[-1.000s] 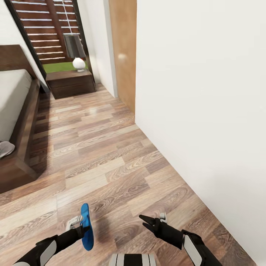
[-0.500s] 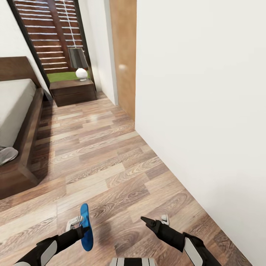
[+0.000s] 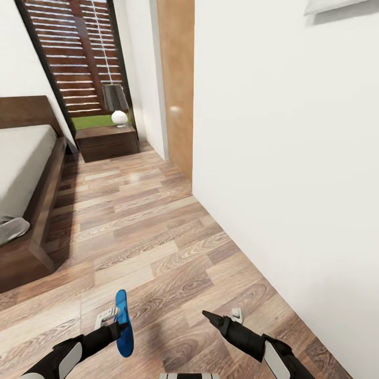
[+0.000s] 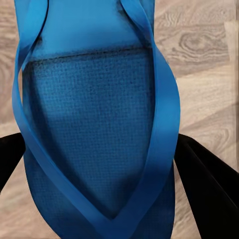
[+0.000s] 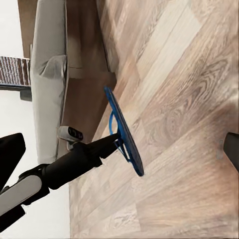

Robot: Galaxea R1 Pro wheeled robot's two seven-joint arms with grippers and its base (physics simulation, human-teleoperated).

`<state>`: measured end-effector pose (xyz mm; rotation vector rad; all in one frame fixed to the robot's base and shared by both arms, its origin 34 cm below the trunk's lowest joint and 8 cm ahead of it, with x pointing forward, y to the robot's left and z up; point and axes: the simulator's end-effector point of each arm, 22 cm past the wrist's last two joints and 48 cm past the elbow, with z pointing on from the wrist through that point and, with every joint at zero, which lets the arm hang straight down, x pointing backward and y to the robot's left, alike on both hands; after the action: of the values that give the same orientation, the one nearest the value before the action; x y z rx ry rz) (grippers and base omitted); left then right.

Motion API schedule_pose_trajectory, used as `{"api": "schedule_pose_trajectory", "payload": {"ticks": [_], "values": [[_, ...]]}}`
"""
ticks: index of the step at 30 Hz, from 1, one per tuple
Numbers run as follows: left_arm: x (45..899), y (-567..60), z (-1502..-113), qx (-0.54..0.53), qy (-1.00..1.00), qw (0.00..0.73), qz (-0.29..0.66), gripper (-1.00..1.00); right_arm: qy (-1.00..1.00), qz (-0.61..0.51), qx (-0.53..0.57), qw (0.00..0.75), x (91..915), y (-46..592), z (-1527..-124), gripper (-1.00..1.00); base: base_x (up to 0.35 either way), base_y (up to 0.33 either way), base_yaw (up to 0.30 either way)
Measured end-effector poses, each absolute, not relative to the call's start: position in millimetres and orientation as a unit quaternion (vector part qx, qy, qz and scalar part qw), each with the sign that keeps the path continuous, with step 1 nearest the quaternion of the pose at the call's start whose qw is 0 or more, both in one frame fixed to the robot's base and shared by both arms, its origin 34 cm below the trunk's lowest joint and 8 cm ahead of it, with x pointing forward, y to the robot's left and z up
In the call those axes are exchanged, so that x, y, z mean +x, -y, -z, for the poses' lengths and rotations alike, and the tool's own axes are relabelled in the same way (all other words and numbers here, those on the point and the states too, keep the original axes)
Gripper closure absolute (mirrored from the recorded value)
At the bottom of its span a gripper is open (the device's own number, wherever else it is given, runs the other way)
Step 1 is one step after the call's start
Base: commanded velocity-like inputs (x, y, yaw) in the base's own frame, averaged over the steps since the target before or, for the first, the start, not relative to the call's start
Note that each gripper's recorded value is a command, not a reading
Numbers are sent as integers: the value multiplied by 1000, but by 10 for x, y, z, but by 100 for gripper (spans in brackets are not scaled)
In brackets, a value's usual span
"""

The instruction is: In the bedroom, move the book from the bed onto either nightstand, and place the two sandals side by side next to the bed.

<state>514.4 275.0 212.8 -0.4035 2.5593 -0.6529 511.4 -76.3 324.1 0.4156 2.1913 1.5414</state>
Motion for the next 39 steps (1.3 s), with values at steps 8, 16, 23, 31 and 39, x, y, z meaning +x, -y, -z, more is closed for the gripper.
{"api": "schedule_pose_trajectory", "payload": {"ticks": [8,16,23,31,39], "values": [[5237,-2725,-2278,-142,-927,248,241,100,-817,-498,153,247,4926,1235,-2920,-100,0,0,0],[5358,-2682,-2447,-135,-921,273,244,100,-832,-464,156,261,4735,1463,-2760,-100,0,0,0],[5425,-2769,-2553,-117,-914,319,224,100,-842,-438,158,273,4529,1572,-2643,-100,0,0,0],[5459,-2589,-2664,-86,-911,336,223,100,-854,-407,164,278,4472,1696,-2580,-100,0,0,0],[5487,-2427,-2786,-77,-906,346,231,100,-879,-340,175,285,4514,2135,-2477,-100,0,0,0]]}}
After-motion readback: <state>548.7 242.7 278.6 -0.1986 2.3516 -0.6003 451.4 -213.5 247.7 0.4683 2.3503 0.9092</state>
